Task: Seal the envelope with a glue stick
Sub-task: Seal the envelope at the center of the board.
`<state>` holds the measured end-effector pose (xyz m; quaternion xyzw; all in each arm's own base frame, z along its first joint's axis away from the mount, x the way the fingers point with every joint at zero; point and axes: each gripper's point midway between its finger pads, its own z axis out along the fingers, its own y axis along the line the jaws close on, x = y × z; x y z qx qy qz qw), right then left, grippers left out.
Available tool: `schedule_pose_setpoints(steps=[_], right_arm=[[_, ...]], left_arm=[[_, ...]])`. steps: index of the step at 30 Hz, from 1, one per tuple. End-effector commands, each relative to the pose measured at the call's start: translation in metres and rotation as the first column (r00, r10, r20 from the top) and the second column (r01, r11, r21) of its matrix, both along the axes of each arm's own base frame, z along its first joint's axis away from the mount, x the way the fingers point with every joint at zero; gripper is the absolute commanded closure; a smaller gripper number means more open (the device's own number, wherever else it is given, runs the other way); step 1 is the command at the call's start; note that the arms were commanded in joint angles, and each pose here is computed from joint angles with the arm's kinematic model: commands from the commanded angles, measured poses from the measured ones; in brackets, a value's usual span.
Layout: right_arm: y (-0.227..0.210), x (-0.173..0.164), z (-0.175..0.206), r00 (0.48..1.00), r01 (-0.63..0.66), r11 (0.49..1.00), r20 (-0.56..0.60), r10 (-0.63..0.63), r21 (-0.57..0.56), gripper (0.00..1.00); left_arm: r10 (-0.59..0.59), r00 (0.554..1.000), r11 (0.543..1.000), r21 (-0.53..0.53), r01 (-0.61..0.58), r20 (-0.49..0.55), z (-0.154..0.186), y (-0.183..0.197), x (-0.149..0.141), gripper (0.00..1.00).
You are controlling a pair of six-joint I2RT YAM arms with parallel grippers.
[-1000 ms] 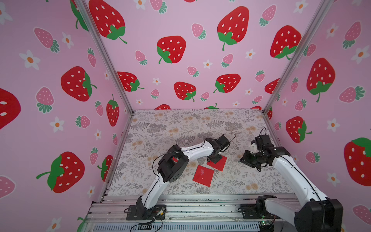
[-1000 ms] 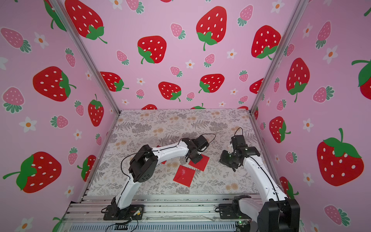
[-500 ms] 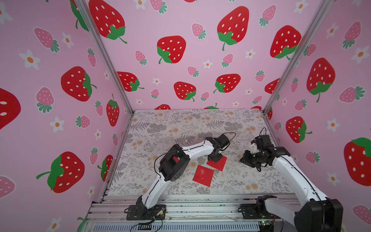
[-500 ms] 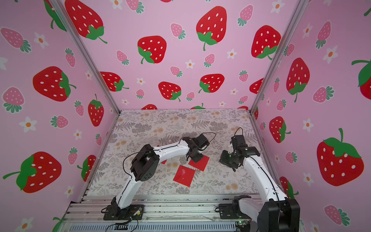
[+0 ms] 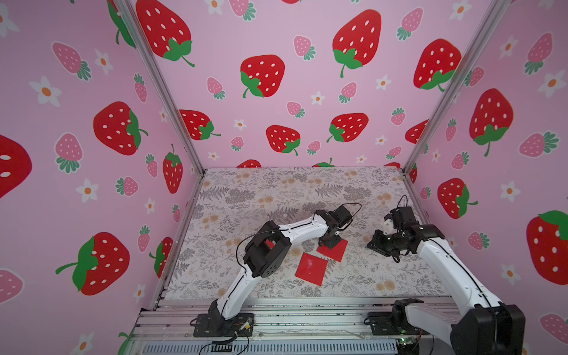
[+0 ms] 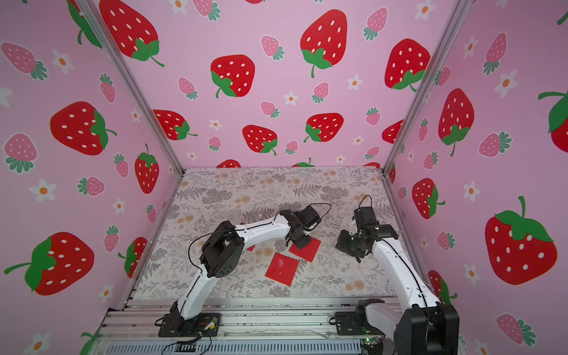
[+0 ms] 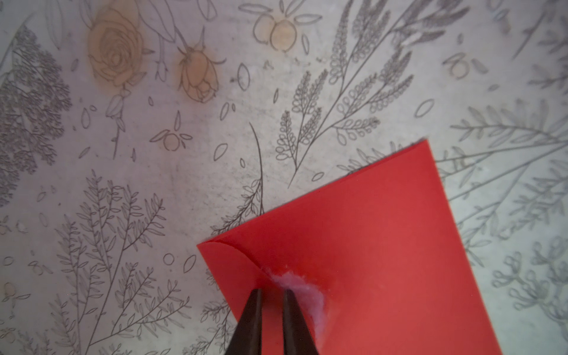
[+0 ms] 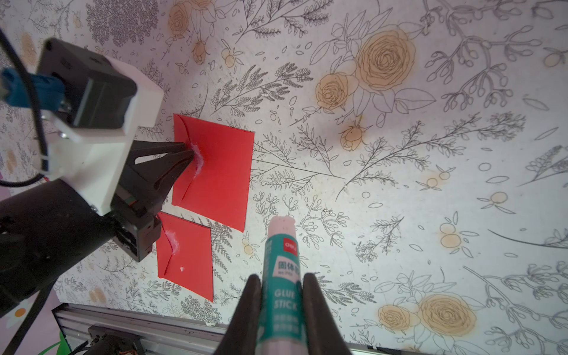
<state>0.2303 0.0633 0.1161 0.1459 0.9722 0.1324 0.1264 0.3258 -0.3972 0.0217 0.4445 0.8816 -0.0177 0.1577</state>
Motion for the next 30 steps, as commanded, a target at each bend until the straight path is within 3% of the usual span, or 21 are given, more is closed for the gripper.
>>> schedule_pose_setpoints(steps=[1, 8, 30], right_arm=[[0.001, 0.002, 0.006, 1.000, -0.008, 1.000, 0.015, 0.008, 0.009, 1.00], [0.001, 0.002, 0.006, 1.000, -0.008, 1.000, 0.014, 0.008, 0.011, 1.00], [0.001, 0.002, 0.005, 1.000, -0.011, 1.000, 0.011, 0.010, 0.010, 1.00]], left_arm=[[0.001, 0.999, 1.000, -0.025, 0.000, 0.041, 0.028, -0.001, 0.010, 0.85], [0.012, 0.999, 0.999, -0.044, -0.010, 0.048, 0.034, -0.007, 0.018, 0.85], [0.028, 0.998, 0.998, 0.055, -0.025, -0.051, -0.024, 0.008, 0.001, 0.86]])
